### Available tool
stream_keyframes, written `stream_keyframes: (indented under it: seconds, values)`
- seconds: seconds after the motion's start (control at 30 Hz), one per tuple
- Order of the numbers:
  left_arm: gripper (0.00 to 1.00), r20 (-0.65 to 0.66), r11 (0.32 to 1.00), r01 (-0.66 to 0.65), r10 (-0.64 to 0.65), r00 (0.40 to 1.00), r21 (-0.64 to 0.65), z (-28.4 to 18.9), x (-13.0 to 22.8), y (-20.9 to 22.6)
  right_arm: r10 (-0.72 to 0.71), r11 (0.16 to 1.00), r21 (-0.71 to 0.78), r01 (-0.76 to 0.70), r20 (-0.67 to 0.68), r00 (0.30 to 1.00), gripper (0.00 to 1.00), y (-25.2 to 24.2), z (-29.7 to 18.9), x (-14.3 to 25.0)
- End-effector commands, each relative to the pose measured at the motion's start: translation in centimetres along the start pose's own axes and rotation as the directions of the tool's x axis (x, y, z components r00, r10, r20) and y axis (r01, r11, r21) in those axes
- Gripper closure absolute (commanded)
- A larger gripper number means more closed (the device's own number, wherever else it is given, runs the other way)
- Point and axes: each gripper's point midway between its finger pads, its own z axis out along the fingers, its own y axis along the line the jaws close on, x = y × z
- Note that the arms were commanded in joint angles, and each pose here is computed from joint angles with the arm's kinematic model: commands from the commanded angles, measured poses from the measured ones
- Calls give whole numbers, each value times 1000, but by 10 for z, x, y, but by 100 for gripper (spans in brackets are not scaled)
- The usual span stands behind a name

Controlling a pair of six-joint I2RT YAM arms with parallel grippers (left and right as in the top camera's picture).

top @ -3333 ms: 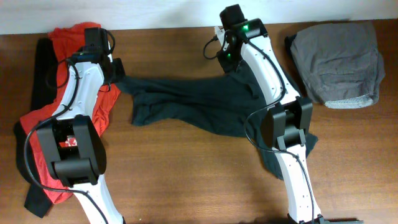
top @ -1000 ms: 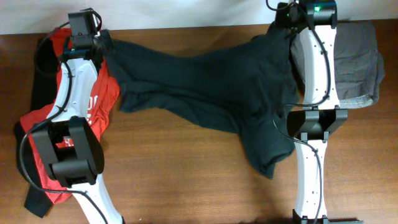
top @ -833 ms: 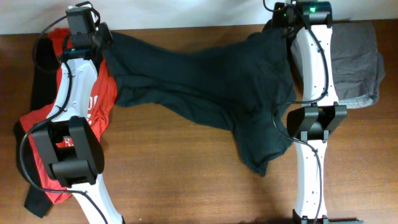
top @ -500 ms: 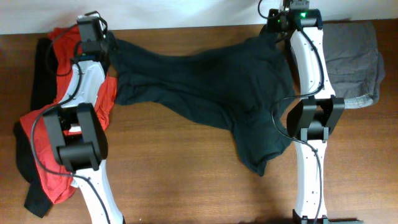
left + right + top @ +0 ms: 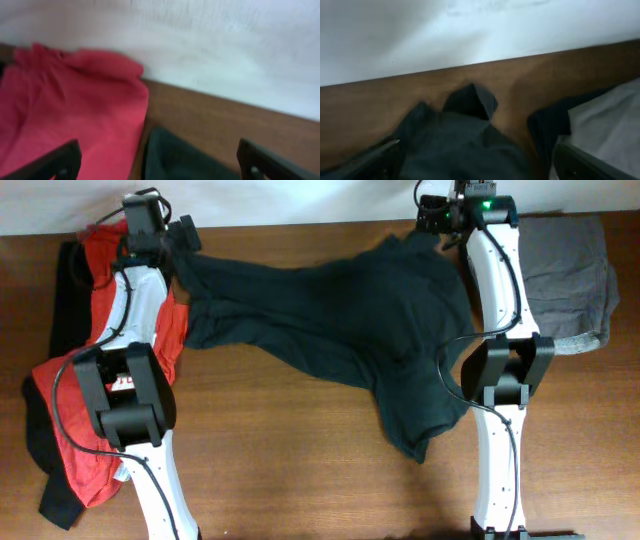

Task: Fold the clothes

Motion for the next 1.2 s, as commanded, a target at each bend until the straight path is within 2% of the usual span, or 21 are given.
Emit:
stream_keyframes:
  seconds: [0.0,0.07,0.2,0.3,0.4,0.57,0.67,0.7,0.77,0.8,0.87,0.9,0.97,1.17]
  values:
    - [1,8,997,-81,81,997,1,-71,-64,-4,16,997,-72,-6,136,991,1,6,-122,-57]
    - [1,-4,993,-109,109,994,36,-119,-85,-12,15,994,-112,1,144,989,1,11,-181,-60]
    - [1,-41,987,-127,132,990,98,-184,-93,-17,13,994,-106,-2,107,994,1,6,-248,-42]
    - [1,-129,977,-117,141,982,181,-236,-76,-24,8,991,-135,-7,2,1000,1,6,-294,-6]
    - [1,-231,962,-126,184,955,241,-250,-48,-29,0,983,-184,-19,-103,995,1,14,-300,21]
    - [1,-300,879,-306,423,855,366,-222,-3,-48,-13,973,-229,-31,-188,982,1,25,-283,36]
    - [1,-365,832,-345,513,777,435,-163,43,-64,-37,976,-215,-17,-242,970,1,22,-270,47]
    - [1,-420,818,-339,541,729,465,-137,74,-71,-44,977,-212,-14,-265,963,1,22,-264,52]
    - [8,-539,835,-294,531,653,466,-112,123,-70,-51,978,-209,-13,-295,954,1,21,-258,59]
    - [11,-647,893,-265,447,618,363,-102,144,-52,-60,978,-210,-6,-305,950,1,21,-255,62]
    - [20,-708,914,-236,405,578,330,-96,164,-42,-70,978,-209,0,-323,944,1,20,-251,66]
    - [24,-713,916,-233,401,575,327,-92,166,-39,-69,979,-203,2,-325,943,1,19,-250,66]
    - [41,-722,920,-226,391,571,319,-93,168,-37,-69,982,-190,7,-318,945,1,17,-249,65]
    - [42,-723,920,-263,391,569,291,-82,172,-30,-70,982,-186,9,-322,944,1,16,-250,66]
